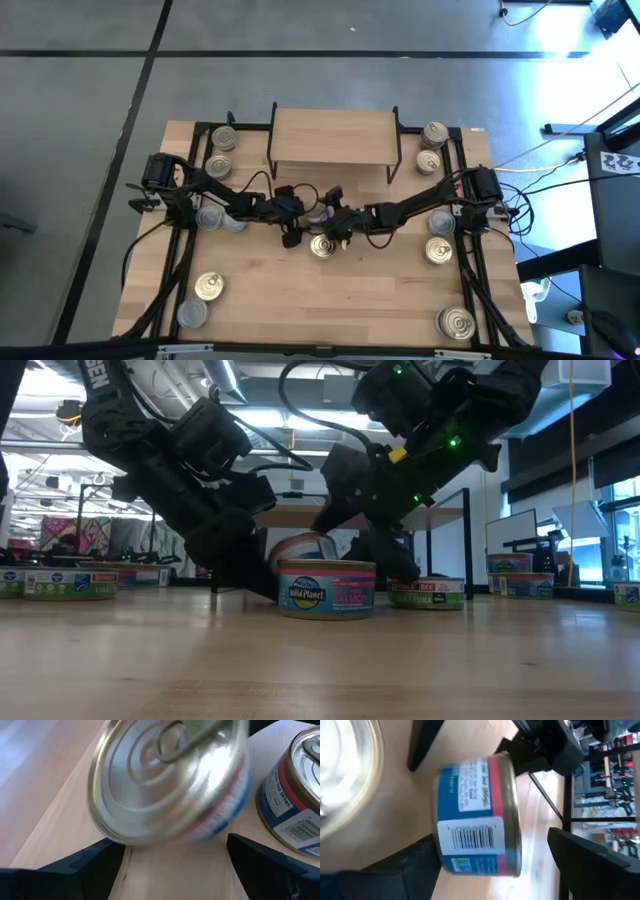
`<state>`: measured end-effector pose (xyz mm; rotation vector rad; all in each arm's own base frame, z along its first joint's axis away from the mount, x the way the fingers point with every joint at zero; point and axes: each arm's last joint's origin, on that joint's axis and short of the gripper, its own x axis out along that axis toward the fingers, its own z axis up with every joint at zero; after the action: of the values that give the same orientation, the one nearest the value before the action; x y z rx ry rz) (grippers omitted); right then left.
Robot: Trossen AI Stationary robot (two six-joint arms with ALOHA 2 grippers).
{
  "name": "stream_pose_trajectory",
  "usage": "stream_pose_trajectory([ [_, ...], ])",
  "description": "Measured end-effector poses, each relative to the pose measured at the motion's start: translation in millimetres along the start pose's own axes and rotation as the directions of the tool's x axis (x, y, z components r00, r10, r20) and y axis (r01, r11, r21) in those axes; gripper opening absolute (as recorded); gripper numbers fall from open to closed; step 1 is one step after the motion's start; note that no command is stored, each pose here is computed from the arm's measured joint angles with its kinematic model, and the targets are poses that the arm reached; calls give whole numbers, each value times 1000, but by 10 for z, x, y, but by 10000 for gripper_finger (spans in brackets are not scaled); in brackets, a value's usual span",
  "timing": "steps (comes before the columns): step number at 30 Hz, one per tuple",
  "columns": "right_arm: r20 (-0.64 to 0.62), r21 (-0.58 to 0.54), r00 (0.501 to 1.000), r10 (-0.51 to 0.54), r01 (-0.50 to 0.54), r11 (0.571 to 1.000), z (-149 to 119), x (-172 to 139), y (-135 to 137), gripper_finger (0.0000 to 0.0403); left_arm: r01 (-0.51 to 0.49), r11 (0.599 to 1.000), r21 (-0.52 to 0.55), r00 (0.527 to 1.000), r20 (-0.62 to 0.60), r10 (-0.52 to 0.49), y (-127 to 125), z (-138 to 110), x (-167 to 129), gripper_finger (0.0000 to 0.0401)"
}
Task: Stack canned seafood by type on shelf
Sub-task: Put the blue pink tuna can on the shelf
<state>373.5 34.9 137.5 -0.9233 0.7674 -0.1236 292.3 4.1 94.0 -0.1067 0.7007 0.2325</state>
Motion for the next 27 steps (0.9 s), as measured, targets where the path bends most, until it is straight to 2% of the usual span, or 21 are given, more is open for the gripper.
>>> stream_pose_trajectory([
  [7,92,-8,988,123,-123,992,18,-2,45,346,0,1000,-2,1000,-3,0,0,-3,0,347],
  [12,94,12,987,131,-133,991,16,-2,48,334,1,1000,-5,1000,-5,-1,0,-4,0,347],
  [15,89,10,987,133,-134,991,7,15,62,300,0,1000,-6,1000,-1,0,0,-1,0,347],
  [23,60,4,988,140,-141,990,-42,112,154,180,-5,1000,-12,1000,26,5,0,20,0,347],
  [27,60,4,989,134,-134,991,-40,123,162,149,-10,1000,-12,1000,23,10,3,17,0,347],
])
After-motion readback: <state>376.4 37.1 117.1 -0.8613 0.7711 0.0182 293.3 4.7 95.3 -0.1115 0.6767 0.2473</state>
